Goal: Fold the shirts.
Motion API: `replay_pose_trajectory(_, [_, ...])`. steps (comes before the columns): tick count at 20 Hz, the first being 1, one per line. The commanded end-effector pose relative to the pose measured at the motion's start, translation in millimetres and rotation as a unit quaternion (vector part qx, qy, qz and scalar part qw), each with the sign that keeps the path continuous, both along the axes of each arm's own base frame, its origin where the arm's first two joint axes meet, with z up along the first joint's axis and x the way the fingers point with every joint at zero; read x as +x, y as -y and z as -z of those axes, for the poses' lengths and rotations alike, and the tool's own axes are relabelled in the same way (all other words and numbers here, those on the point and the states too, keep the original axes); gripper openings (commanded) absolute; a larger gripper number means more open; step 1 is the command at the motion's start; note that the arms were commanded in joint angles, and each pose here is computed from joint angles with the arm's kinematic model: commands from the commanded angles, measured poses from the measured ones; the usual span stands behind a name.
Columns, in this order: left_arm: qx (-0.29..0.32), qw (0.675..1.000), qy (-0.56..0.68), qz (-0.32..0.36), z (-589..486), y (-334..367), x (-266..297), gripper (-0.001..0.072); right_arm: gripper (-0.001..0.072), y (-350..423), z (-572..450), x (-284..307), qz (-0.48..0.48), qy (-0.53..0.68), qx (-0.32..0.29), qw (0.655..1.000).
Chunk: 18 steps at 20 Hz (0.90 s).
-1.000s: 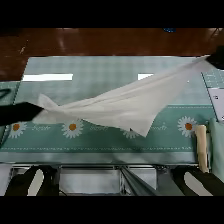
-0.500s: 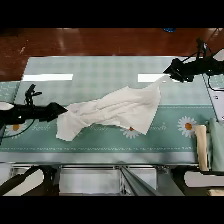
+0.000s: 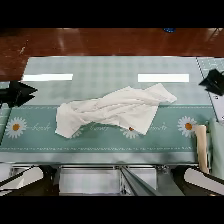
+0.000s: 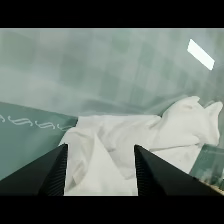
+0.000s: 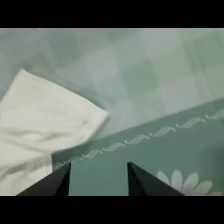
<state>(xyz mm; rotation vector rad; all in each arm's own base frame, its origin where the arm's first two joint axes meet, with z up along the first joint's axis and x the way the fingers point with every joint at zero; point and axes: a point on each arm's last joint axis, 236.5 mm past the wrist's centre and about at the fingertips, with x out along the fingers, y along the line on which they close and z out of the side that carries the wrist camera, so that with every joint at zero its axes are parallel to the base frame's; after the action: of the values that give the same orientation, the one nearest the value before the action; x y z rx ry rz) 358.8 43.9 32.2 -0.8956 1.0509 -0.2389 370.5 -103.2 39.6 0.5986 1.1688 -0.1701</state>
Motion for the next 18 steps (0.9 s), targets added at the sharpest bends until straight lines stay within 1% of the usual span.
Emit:
replay_pose_trajectory(1, [-0.069,0.996,-0.051,0.016,20.0,22.1,-22.4,0.0508,0.0408,-16.8,53.5,-52.0,0.024,-0.024,0.028,0.999])
replay_pose_trajectory(3, [-0.089,0.990,-0.080,0.070,41.5,53.1,-29.5,0.0507,0.0408,-51.5,82.6,-72.1,0.013,-0.032,0.069,0.997])
replay_pose_trajectory(6, [-0.087,0.988,-0.090,0.088,66.8,72.8,-9.7,0.0508,0.0408,-75.0,101.8,-98.7,-0.006,-0.058,0.095,0.994])
replay_pose_trajectory(10, [-0.110,0.976,-0.118,0.145,80.6,108.6,1.4,0.0507,0.0408,-85.2,96.7,-111.8,-0.032,-0.068,0.102,0.992])
replay_pose_trajectory(14, [-0.149,0.952,-0.157,0.217,81.4,133.3,-12.0,0.0508,0.0408,-85.3,95.9,-111.8,-0.033,-0.067,0.102,0.992])
replay_pose_trajectory(16, [-0.158,0.946,-0.164,0.229,80.8,136.1,-14.5,0.0503,0.0408,-85.5,95.9,-111.9,-0.033,-0.067,0.102,0.992])
replay_pose_trajectory(17, [-0.157,0.946,-0.163,0.231,80.8,136.5,-14.5,0.0373,0.0408,-86.4,95.9,-113.1,-0.034,-0.069,0.104,0.992])
replay_pose_trajectory(18, [-0.154,0.947,-0.154,0.238,80.6,136.8,-14.1,0.0081,0.0408,-90.7,96.7,-117.3,-0.037,-0.076,0.112,0.990])
